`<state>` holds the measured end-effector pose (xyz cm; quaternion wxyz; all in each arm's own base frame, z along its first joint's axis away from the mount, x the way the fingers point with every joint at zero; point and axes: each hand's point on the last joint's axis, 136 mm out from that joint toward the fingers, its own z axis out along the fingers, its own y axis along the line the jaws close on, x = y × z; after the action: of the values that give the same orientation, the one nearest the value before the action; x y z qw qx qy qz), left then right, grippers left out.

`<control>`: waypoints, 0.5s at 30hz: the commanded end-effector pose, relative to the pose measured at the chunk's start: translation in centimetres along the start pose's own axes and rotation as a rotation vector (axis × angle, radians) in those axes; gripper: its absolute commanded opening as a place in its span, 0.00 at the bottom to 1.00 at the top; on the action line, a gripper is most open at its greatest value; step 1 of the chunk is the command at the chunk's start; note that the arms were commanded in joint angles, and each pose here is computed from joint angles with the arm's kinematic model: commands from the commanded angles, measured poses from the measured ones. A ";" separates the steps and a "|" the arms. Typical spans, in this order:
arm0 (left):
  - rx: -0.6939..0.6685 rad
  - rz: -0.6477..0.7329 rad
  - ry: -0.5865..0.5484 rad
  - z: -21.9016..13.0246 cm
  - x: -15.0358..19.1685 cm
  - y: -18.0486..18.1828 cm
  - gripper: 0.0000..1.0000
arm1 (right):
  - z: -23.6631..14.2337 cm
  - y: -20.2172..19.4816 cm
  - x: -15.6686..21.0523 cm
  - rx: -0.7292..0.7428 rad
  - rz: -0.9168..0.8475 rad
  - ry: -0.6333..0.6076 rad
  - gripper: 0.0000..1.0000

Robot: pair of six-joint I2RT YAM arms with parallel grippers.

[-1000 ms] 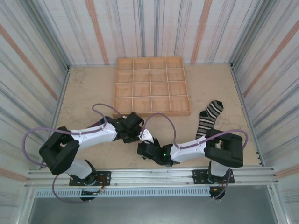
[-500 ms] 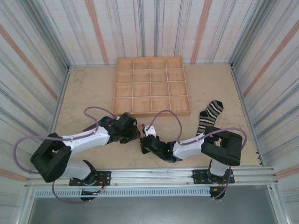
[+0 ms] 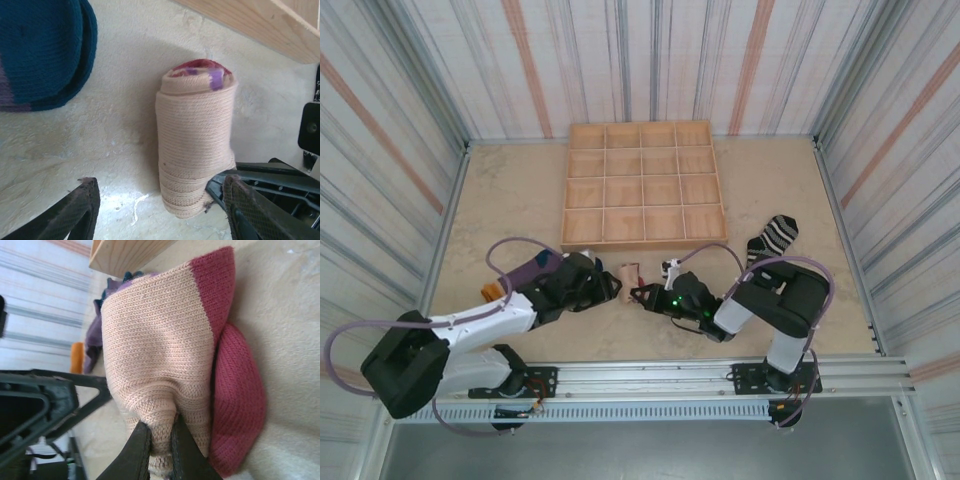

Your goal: Roll the socks

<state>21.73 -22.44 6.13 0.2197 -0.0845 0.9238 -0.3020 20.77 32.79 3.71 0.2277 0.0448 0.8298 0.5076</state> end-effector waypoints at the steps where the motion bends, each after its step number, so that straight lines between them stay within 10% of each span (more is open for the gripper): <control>1: 0.069 0.032 -0.019 0.9 -0.6 -1.2 0.66 | -2.0 -8.5 5.0 0.241 0.224 0.169 0.00; 15: 0.089 0.063 0.008 4.7 -0.5 -1.8 0.50 | -3.2 -11.1 5.8 0.340 0.321 0.159 0.00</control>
<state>23.81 -26.02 4.32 0.2254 -0.0512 0.9107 -0.3424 20.71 32.11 3.41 0.1796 0.1125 0.8018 0.5587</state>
